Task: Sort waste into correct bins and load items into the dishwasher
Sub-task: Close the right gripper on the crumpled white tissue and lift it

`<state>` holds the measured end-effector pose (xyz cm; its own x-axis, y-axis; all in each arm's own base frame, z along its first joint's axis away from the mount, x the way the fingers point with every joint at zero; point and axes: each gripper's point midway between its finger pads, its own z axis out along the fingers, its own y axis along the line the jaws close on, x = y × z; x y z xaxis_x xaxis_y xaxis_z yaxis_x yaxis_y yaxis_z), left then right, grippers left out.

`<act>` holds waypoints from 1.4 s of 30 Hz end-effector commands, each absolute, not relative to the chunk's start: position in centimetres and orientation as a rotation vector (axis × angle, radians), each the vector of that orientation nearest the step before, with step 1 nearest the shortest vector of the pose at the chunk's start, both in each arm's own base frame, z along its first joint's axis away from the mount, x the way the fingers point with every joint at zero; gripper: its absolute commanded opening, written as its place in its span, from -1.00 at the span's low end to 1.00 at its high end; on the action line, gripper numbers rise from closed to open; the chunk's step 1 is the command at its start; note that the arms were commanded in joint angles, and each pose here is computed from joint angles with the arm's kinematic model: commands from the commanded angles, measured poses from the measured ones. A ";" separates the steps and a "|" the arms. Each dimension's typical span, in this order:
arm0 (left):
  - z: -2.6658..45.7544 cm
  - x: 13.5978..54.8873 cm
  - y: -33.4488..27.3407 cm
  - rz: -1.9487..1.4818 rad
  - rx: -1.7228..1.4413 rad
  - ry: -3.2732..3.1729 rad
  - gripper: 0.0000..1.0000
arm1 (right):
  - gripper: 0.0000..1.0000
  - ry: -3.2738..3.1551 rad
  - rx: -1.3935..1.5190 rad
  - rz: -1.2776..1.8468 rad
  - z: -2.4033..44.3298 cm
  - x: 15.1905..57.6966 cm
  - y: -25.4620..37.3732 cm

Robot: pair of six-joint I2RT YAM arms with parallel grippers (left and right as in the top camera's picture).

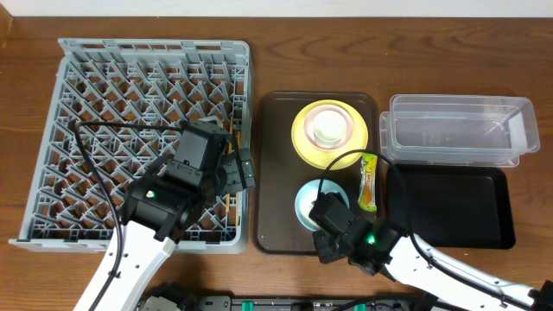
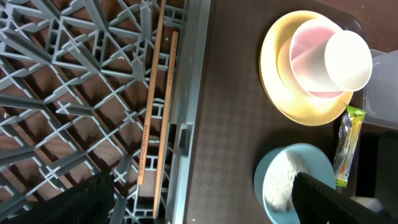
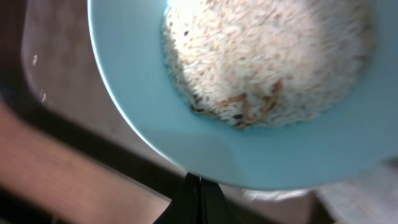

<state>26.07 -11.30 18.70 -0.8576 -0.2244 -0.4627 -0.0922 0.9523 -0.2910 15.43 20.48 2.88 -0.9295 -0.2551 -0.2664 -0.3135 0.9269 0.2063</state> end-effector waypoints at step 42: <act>18.9 26.2 -11.0 -0.339 -0.237 2.588 0.85 | -0.16 2.974 0.224 0.249 -0.1 15.0 13.1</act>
<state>26.06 -11.30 18.70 -0.8578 -0.2243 -0.4624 -0.0923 0.9523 -0.2908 15.21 13.31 0.33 -0.9819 0.1088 -0.1554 0.0818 0.9819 0.1706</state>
